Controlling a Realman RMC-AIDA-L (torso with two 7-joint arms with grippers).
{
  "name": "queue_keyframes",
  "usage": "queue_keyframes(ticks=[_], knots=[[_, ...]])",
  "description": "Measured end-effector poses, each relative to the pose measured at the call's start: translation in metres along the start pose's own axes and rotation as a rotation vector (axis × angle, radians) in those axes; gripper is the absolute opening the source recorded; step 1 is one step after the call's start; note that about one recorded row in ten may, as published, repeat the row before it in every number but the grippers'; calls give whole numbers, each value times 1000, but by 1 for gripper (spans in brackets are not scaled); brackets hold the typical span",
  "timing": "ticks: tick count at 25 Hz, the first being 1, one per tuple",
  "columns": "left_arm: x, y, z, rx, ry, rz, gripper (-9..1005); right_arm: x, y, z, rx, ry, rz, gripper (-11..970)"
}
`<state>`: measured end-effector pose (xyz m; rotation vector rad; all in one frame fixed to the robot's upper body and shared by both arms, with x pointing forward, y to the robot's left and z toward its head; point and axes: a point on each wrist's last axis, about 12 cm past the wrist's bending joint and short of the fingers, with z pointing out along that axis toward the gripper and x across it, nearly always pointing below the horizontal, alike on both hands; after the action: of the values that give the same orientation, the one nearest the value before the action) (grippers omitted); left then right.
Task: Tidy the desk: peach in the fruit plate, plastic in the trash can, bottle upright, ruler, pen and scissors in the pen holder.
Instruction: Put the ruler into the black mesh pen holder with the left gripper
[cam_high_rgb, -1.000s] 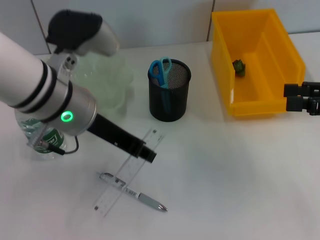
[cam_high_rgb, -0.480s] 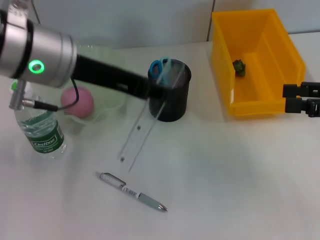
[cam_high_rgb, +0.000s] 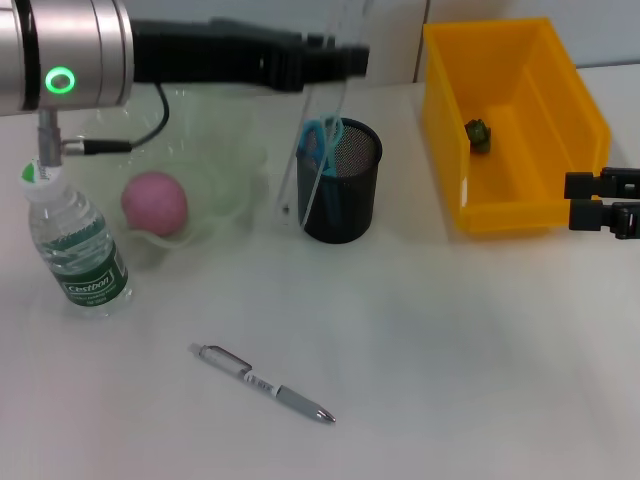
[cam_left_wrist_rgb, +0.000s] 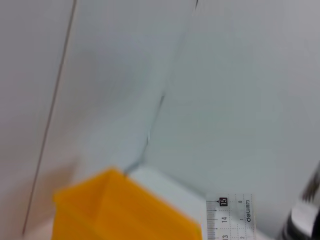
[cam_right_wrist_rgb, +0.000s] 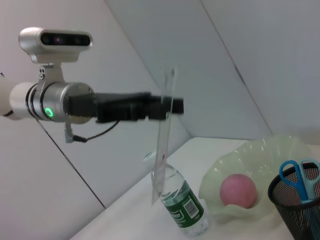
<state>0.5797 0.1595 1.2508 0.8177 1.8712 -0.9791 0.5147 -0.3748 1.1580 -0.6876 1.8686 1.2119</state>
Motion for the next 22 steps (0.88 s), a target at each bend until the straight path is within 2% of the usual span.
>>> queue_keyframes(ticks=[6, 13, 19, 22], knots=[[7, 8, 6, 18, -131, 47, 399, 0, 0, 1, -2, 3, -1, 804], [29, 22, 20, 54, -315, 102, 404, 0, 0, 2, -8, 13, -3, 804], [36, 23, 31, 33, -368, 143, 408, -1, 0, 4, -13, 19, -5, 804], [40, 17, 44, 4, -374, 207, 409, -2, 0, 5, -17, 24, -7, 804]])
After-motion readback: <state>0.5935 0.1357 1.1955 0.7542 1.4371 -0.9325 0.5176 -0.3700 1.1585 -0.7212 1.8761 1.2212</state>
